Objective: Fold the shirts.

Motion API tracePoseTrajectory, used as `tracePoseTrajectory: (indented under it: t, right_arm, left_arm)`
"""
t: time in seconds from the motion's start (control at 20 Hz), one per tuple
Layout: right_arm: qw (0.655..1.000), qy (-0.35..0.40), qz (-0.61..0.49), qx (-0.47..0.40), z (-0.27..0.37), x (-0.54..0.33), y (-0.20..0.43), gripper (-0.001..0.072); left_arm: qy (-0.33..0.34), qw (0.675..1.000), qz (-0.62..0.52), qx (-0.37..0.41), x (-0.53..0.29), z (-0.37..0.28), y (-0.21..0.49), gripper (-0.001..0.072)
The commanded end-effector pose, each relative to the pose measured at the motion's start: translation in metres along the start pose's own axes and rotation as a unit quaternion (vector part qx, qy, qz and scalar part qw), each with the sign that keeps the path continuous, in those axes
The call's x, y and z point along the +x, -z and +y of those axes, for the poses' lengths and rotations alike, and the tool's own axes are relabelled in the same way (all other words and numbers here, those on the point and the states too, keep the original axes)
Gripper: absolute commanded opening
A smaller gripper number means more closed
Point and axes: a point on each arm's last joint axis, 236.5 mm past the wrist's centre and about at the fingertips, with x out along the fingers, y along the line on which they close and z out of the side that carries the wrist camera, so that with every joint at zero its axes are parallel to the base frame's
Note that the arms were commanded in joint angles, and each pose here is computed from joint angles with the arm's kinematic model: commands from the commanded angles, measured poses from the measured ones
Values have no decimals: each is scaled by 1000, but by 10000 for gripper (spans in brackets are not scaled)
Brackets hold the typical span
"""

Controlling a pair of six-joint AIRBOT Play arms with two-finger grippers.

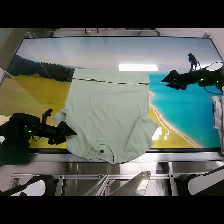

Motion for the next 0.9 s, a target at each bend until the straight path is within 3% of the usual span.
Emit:
tracePoseTrajectory:
  t: [0.0, 0.2, 0.45, 0.5, 0.55, 0.7, 0.75, 0.8, 0.85]
  right_arm:
    - [999, -14, 26, 42, -2, 14, -2, 437]
    - [997, -53, 6, 58, 16, 18, -18, 436]
    - [997, -58, 0, 59, 21, 20, -20, 436]
    - [997, -58, 0, 59, 21, 20, -21, 436]
    - [997, -58, -1, 59, 21, 20, -21, 436]
    - [996, -57, -5, 61, 20, 21, -23, 436]
    - [996, -56, -4, 64, 19, 22, -22, 436]
    - [996, -56, 0, 71, 16, 25, -20, 438]
    - [996, -56, 6, 73, 15, 29, -18, 437]
  left_arm:
    - [27, 1000, -3, 0, -22, 4, 3, 475]
    - [66, 994, -57, -61, -42, 18, -20, 473]
    - [116, 991, 1, -63, 0, 1, -20, 473]
    - [113, 991, 16, -62, 11, 0, -18, 426]
    - [117, 992, 24, -50, 17, -4, -18, 301]
    - [110, 993, 31, -14, 20, -17, -24, 284]
    - [107, 994, 30, -4, 19, -20, -28, 236]
    - [104, 994, 29, 5, 18, -22, -30, 9]
    - [104, 994, 29, 10, 17, -24, -32, 20]
